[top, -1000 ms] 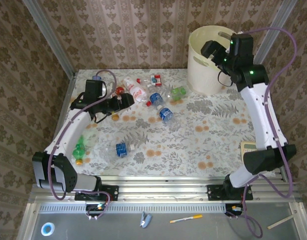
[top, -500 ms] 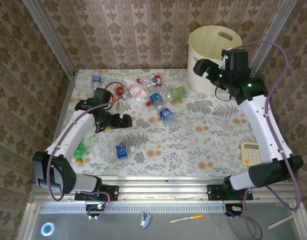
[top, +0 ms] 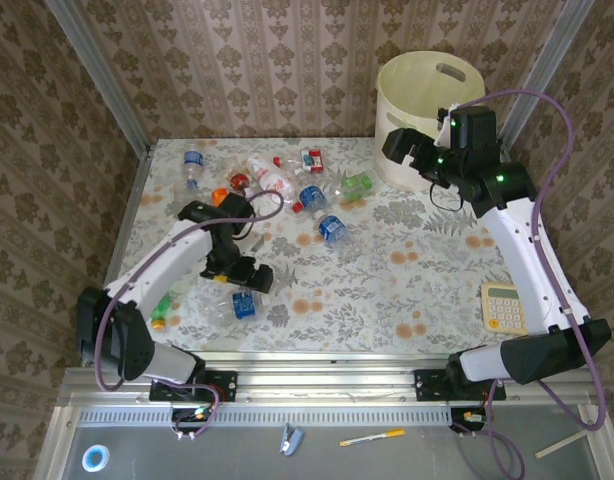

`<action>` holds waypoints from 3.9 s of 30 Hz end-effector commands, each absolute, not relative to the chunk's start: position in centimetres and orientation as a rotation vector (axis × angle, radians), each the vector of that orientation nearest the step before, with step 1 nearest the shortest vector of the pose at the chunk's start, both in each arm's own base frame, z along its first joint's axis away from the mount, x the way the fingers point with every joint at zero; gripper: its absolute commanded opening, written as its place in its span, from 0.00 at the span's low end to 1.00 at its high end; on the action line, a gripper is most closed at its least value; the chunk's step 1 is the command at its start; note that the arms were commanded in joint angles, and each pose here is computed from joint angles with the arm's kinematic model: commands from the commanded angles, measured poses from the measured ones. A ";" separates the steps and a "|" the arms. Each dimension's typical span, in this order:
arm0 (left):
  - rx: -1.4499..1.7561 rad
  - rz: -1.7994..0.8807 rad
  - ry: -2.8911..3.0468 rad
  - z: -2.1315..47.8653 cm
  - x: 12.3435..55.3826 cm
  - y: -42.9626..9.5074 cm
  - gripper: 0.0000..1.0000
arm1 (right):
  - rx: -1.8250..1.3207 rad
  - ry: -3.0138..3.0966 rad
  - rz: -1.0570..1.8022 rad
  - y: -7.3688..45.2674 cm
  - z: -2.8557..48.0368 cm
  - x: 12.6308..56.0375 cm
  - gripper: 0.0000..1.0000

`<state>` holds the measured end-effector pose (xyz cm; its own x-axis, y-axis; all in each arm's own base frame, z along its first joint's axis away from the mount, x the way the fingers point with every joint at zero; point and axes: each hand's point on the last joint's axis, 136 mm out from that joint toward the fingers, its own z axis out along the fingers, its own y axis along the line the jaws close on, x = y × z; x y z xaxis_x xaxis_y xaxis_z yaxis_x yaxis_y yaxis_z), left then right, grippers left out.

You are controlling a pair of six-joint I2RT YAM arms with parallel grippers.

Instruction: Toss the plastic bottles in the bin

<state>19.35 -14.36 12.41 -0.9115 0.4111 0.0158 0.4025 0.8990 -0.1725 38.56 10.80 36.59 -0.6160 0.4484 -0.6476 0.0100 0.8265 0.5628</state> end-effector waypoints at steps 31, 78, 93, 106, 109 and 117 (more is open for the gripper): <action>-0.609 -0.132 -2.721 3.5 20.0 -11.9 0.80 | 0.243 2.148 0.730 12.0 36.9 36.6 1.00; -0.333 0.065 -2.929 5.5 27.2 -12.1 0.64 | 0.237 2.109 0.759 12.4 37.8 37.1 1.00; -0.262 0.134 -3.038 9.6 28.7 -10.7 0.88 | 0.229 2.124 0.774 13.3 37.4 36.8 1.00; -0.456 0.054 -2.905 5.1 27.9 -10.9 0.93 | 0.206 2.133 0.776 14.3 37.5 36.0 1.00; -0.454 0.023 -2.871 3.8 27.2 -11.0 0.92 | 0.196 2.134 0.775 14.5 37.7 35.8 1.00; -0.454 0.032 -2.842 2.0 26.8 -11.3 0.74 | 0.190 2.131 0.768 14.5 37.8 35.8 1.00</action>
